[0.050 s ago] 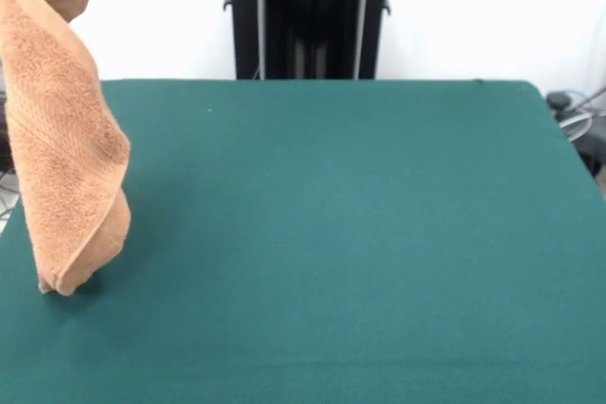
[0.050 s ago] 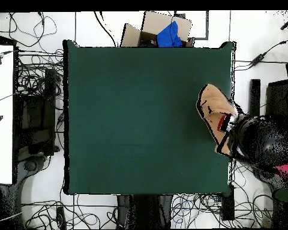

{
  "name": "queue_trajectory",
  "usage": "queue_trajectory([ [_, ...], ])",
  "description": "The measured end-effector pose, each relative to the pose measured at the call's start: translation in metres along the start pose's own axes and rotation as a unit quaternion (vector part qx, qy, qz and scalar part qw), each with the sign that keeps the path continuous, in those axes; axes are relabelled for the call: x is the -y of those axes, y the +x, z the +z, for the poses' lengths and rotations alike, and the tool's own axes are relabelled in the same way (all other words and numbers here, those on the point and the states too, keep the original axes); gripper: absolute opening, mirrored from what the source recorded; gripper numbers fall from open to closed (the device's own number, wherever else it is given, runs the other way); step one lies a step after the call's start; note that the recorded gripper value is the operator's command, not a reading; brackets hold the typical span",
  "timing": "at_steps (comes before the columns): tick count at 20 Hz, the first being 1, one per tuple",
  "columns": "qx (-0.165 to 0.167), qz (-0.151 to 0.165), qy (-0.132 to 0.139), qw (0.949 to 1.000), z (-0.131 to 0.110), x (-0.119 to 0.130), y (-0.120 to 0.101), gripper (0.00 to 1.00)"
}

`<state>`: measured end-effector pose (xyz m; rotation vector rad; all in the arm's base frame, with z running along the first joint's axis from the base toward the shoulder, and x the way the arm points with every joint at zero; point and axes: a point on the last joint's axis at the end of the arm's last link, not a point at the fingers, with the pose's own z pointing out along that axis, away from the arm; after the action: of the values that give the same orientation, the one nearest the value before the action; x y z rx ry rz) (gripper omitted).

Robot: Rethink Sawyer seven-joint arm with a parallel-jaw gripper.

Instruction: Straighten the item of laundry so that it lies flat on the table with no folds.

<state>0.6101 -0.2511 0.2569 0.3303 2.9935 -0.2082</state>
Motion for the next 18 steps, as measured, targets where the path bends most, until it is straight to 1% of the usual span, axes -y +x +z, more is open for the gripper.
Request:
queue_trajectory([
  [4,0.009,-0.018,-0.001,0.9998,0.0,-0.023,-0.003,0.0],
  [10,0.016,-0.039,-0.005,0.9991,0.003,-0.051,0.0,0.0],
  [15,0.024,-0.061,-0.008,0.9978,0.01,-0.086,0.01,0.0],
  [16,0.026,-0.065,-0.009,0.9975,0.013,-0.094,0.012,0.0],
  [17,0.031,-0.069,-0.013,0.9971,0.018,-0.111,0.016,0.0],
  [18,0.034,-0.069,-0.014,0.9969,0.022,-0.12,0.019,0.0],
])
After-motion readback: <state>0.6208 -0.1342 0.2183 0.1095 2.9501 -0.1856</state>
